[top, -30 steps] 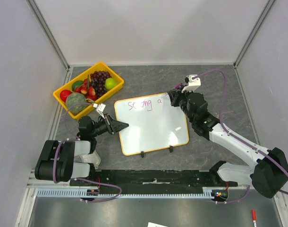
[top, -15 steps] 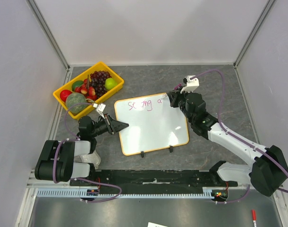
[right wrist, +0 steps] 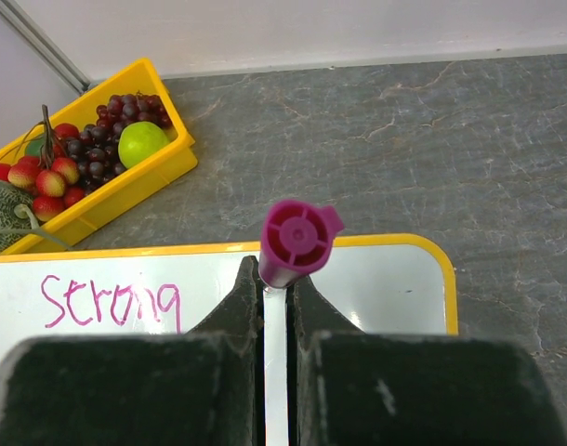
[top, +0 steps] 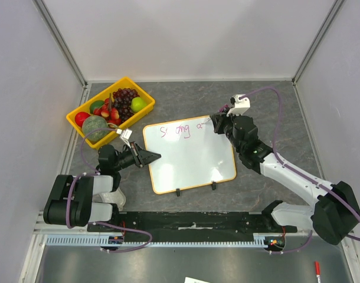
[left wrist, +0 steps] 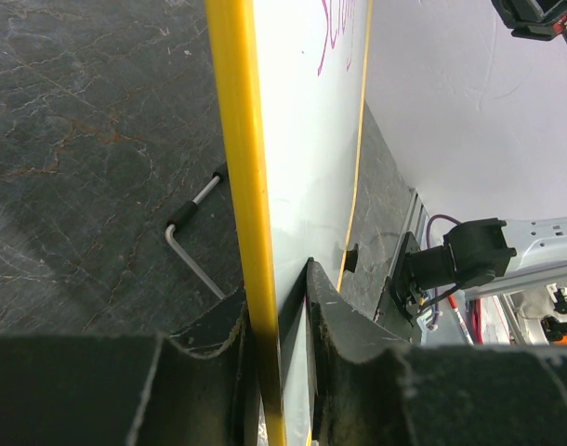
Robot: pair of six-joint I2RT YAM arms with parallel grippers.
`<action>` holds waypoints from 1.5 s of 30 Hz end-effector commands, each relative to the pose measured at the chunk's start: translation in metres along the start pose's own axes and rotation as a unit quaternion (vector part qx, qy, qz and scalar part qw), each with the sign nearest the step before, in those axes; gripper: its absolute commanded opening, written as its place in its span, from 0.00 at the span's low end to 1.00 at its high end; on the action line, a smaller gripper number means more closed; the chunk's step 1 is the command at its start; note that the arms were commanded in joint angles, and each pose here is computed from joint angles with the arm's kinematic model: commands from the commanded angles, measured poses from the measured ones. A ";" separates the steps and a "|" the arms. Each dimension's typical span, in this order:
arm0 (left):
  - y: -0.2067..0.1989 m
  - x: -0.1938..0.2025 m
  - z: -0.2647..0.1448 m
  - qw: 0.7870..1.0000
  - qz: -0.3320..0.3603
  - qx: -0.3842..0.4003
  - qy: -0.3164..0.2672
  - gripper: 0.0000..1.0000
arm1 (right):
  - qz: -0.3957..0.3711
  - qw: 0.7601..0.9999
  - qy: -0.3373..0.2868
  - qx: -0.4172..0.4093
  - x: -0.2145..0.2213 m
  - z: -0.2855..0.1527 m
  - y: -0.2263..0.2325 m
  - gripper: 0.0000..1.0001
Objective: Write a sentence on the whiteboard
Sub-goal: Pick up the sentence from the whiteboard.
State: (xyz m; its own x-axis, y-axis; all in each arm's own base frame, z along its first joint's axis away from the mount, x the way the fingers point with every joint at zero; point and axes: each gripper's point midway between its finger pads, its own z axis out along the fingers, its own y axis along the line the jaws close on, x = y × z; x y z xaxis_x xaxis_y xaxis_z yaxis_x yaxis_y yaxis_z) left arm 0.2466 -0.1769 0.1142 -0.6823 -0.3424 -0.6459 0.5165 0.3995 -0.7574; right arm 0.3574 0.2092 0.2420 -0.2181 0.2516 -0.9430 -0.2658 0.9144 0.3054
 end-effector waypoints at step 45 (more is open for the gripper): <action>0.007 -0.004 0.002 0.999 0.038 -0.009 -0.003 0.02 | 0.029 0.999 -0.039 0.004 -0.029 0.004 -0.001 0.00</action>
State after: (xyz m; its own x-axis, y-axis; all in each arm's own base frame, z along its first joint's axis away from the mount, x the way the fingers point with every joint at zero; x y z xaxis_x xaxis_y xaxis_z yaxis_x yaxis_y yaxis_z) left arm 0.2465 -0.1770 0.1141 -0.6840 -0.3419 -0.6444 0.5151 0.3992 -0.7585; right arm 0.3611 0.2010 0.2474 -0.2052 0.2900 -0.9348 -0.2423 0.9103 0.3356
